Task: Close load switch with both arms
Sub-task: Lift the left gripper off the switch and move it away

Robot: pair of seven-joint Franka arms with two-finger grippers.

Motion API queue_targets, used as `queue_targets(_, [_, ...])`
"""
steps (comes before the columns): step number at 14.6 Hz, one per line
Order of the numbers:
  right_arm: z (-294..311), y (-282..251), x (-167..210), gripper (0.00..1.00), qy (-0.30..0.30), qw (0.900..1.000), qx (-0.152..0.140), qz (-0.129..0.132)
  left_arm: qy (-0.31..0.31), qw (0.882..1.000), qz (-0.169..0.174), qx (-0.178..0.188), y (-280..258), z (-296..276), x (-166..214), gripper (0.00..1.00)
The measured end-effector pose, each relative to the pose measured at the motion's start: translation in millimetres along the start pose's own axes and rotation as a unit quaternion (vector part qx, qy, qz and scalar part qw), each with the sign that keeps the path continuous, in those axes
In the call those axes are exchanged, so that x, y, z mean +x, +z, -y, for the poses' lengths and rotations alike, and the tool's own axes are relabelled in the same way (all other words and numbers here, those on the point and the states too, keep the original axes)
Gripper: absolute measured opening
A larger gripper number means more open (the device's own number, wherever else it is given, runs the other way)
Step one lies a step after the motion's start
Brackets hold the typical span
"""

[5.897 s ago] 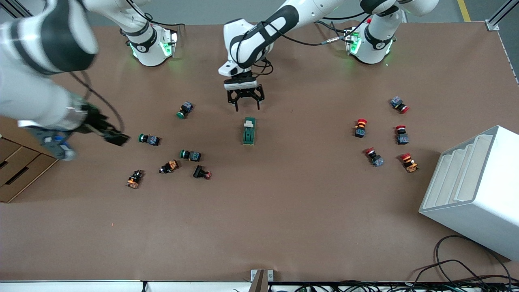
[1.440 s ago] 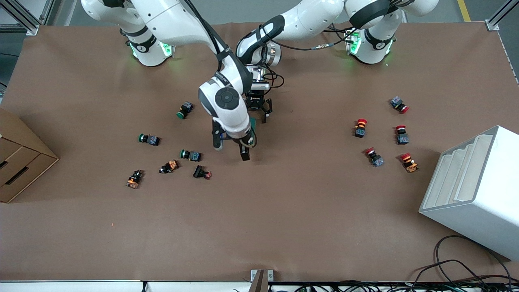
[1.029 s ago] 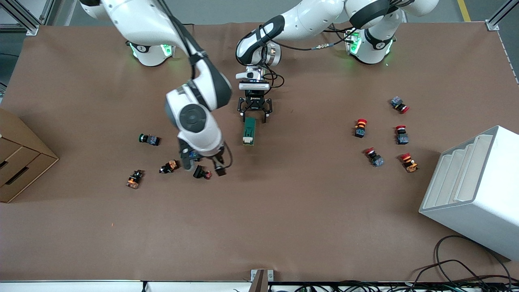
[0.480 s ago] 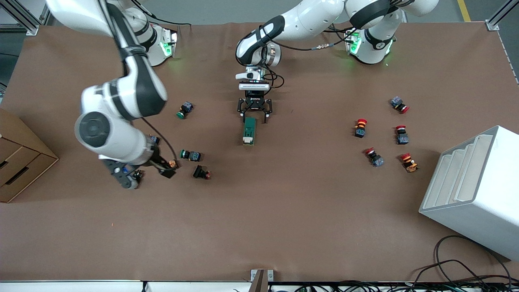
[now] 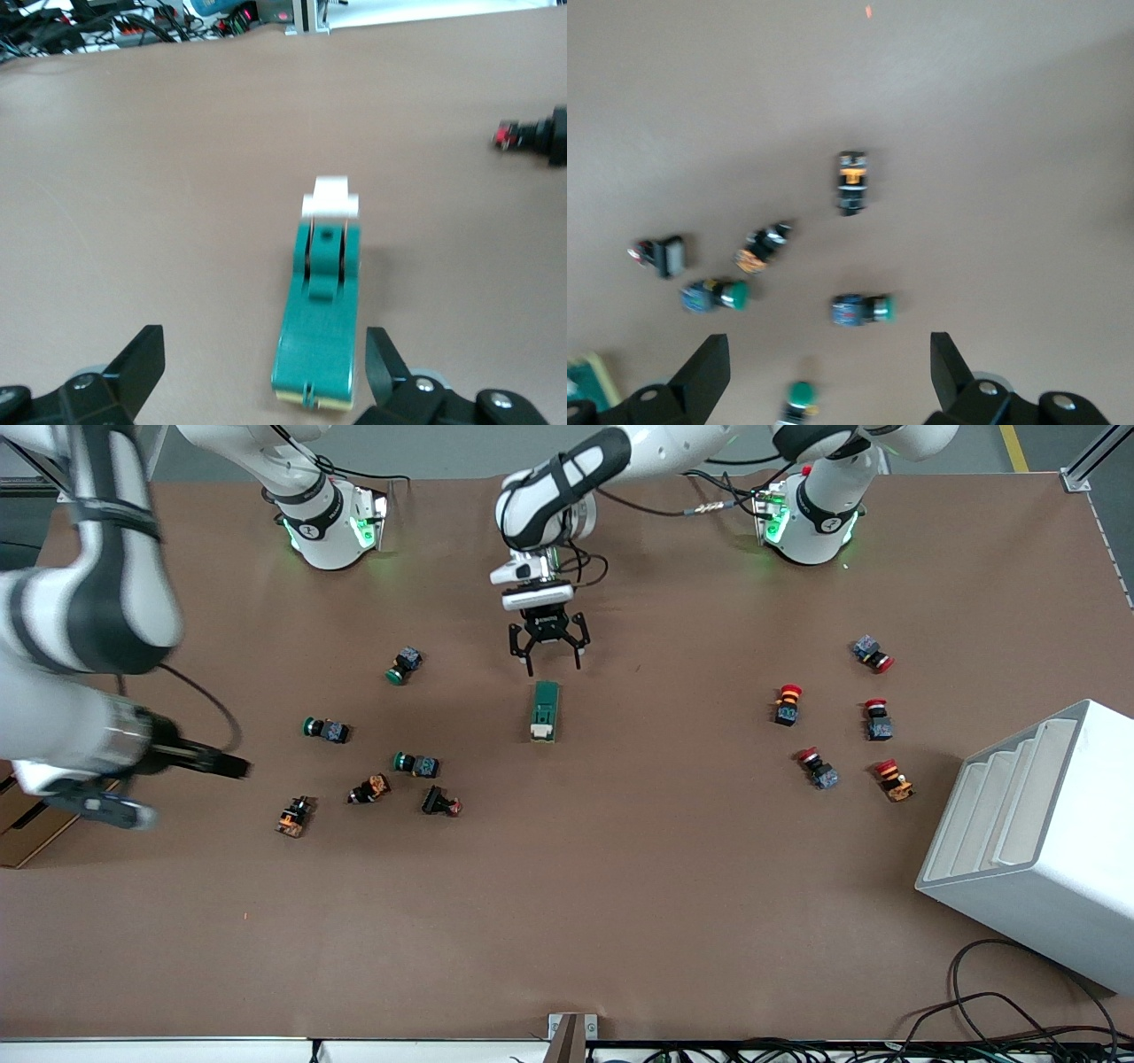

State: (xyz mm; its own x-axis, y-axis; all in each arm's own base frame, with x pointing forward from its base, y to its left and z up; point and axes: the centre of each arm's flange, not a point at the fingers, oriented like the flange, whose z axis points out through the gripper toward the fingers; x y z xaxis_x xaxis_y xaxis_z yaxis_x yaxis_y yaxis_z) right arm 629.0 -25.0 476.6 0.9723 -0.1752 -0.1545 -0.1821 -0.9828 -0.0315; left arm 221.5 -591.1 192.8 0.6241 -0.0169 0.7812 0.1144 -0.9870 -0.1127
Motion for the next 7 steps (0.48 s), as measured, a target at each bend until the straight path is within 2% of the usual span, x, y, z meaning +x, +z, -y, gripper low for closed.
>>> queue_targets(2, [-48, -21, -4, 1.00, -0.035, 0.999, 0.001, 0.004, -0.009, 1.000, 0.025, 0.014, -19, -4, 43, 1.00])
queue_targets(4, [-66, -43, -8, 1.00, -0.042, 0.999, -0.003, 0.004, -0.011, 0.997, 0.071, 0.030, -28, -10, 99, 1.00])
queue_targets(7, [-59, -76, -19, 1.00, -0.051, 0.999, -0.010, 0.014, -0.031, 0.988, 0.141, 0.046, -12, 8, 214, 1.00])
